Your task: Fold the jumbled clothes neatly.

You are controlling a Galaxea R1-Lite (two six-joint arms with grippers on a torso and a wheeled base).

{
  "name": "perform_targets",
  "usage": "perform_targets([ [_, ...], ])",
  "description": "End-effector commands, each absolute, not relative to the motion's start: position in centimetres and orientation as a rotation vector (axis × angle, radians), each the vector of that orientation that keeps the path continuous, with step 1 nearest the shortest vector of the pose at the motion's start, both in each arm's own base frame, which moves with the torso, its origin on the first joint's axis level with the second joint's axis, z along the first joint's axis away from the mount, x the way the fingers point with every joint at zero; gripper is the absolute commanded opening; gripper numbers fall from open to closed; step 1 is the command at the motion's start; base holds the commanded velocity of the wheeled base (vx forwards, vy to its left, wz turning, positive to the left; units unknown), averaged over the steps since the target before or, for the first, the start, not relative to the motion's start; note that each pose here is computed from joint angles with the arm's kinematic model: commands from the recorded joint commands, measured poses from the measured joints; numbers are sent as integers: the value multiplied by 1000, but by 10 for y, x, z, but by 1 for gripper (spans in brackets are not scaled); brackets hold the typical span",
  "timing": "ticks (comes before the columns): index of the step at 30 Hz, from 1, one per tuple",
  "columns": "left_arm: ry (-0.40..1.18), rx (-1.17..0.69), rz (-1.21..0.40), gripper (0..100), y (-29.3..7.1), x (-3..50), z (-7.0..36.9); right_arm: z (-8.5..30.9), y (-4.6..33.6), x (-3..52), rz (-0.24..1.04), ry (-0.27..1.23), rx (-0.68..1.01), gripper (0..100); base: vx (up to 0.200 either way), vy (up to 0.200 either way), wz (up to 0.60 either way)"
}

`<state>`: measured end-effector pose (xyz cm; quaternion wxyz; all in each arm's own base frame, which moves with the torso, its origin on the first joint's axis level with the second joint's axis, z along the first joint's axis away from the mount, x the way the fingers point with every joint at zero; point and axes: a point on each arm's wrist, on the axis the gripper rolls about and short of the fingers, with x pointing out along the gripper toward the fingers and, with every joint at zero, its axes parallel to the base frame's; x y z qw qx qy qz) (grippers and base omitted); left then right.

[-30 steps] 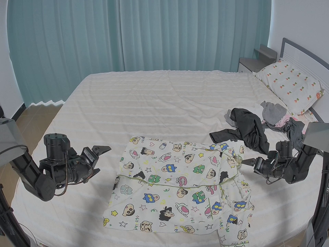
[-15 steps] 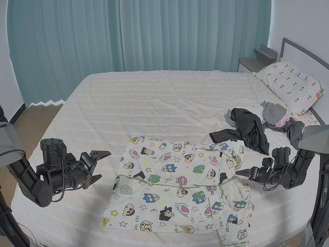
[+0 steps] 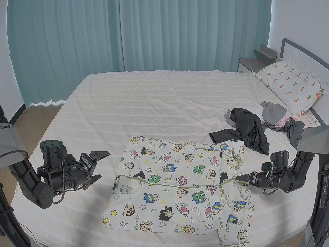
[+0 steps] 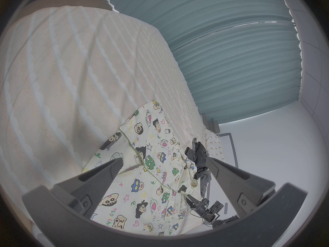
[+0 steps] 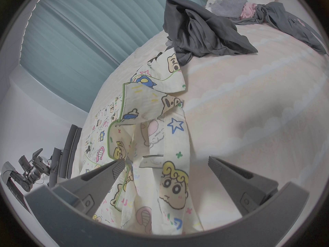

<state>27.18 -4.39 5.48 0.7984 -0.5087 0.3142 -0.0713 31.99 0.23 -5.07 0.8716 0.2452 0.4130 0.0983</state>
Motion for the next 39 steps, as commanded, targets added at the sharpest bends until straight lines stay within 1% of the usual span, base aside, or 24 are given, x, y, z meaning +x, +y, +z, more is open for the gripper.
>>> perform_targets([
  [1, 684, -1092, -146, 100, -44, 272, 52, -49, 3, 318, 207, 867, 512, 100, 0, 0, 0],
  [2, 684, -1092, -146, 100, -44, 272, 52, -49, 3, 318, 207, 867, 512, 100, 0, 0, 0],
  [3, 684, -1092, -146, 100, -44, 272, 52, -49, 3, 318, 207, 867, 512, 0, 0, 0, 0],
  [17, 685, -1092, -146, 100, -44, 272, 52, -45, 0, 310, 205, 873, 510, 0, 0, 0, 0],
  [22, 685, -1090, -144, 100, -44, 271, 52, -34, -10, 307, 180, 841, 518, 0, 0, 0, 0],
  [24, 684, -1087, -143, 100, -44, 271, 52, -20, -21, 305, 154, 803, 522, 0, 0, 0, 0],
  [26, 682, -1084, -144, 100, -44, 272, 52, -18, -26, 304, 142, 815, 517, 0, 0, 0, 0],
  [30, 671, -1079, -124, 100, -43, 272, 51, -21, -39, 299, 116, 900, 474, 0, 0, 0, 0],
  [32, 669, -1078, -122, 100, -43, 272, 51, -16, -47, 299, 93, 918, 472, 0, 0, 0, 0],
  [37, 670, -1078, -123, 100, -44, 272, 51, 1, -58, 300, 51, 932, 481, 0, 0, 0, 0],
  [39, 663, -1078, -126, 100, -44, 273, 51, 2, -61, 303, 45, 919, 481, 0, 0, 0, 0],
])
